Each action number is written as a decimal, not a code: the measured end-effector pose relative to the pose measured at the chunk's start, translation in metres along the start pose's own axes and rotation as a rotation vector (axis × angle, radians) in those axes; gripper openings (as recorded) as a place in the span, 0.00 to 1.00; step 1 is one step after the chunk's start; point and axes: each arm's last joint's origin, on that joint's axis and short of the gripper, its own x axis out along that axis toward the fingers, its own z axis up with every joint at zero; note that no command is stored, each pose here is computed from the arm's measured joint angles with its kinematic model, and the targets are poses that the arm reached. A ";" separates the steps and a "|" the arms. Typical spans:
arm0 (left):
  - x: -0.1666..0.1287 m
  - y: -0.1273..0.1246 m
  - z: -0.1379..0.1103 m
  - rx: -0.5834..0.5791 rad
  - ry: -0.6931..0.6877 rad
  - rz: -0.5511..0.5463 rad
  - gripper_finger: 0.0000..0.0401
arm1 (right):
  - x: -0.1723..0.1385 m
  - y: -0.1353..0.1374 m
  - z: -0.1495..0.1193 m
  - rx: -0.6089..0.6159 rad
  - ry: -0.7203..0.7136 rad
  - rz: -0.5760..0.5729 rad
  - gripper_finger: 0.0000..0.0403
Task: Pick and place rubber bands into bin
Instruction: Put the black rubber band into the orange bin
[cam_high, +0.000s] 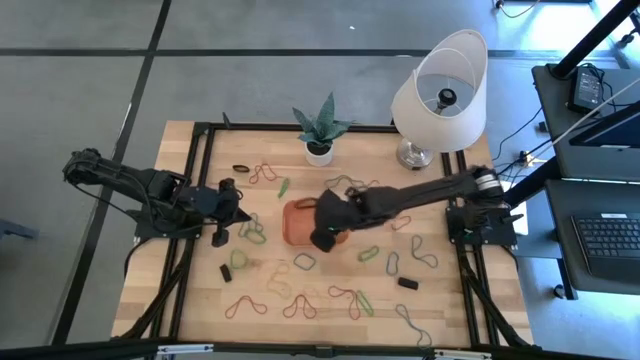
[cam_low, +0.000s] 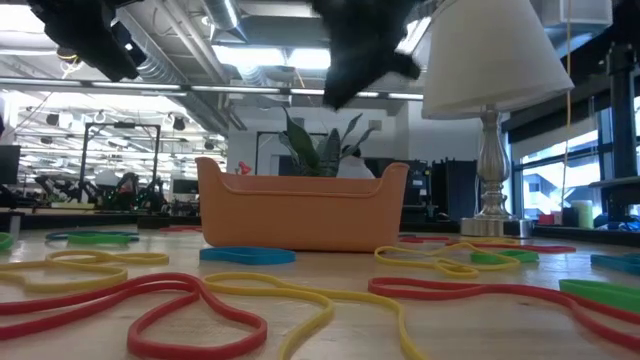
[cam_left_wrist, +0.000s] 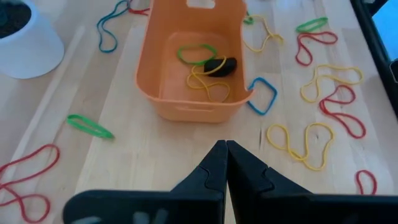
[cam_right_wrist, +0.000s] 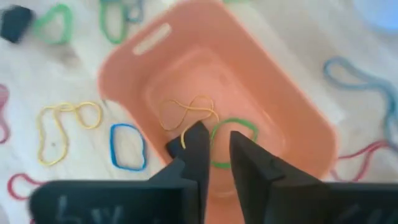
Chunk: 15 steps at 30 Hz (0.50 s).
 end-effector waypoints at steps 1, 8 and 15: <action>0.000 0.000 0.001 -0.003 -0.012 -0.004 0.01 | -0.009 -0.001 -0.006 -0.018 -0.023 -0.004 0.10; 0.009 -0.006 0.015 -0.015 -0.060 0.002 0.01 | -0.051 -0.029 -0.078 0.001 -0.172 0.180 0.03; 0.032 -0.028 0.051 0.005 0.025 0.046 0.01 | -0.073 -0.082 -0.141 0.021 -0.256 0.377 0.01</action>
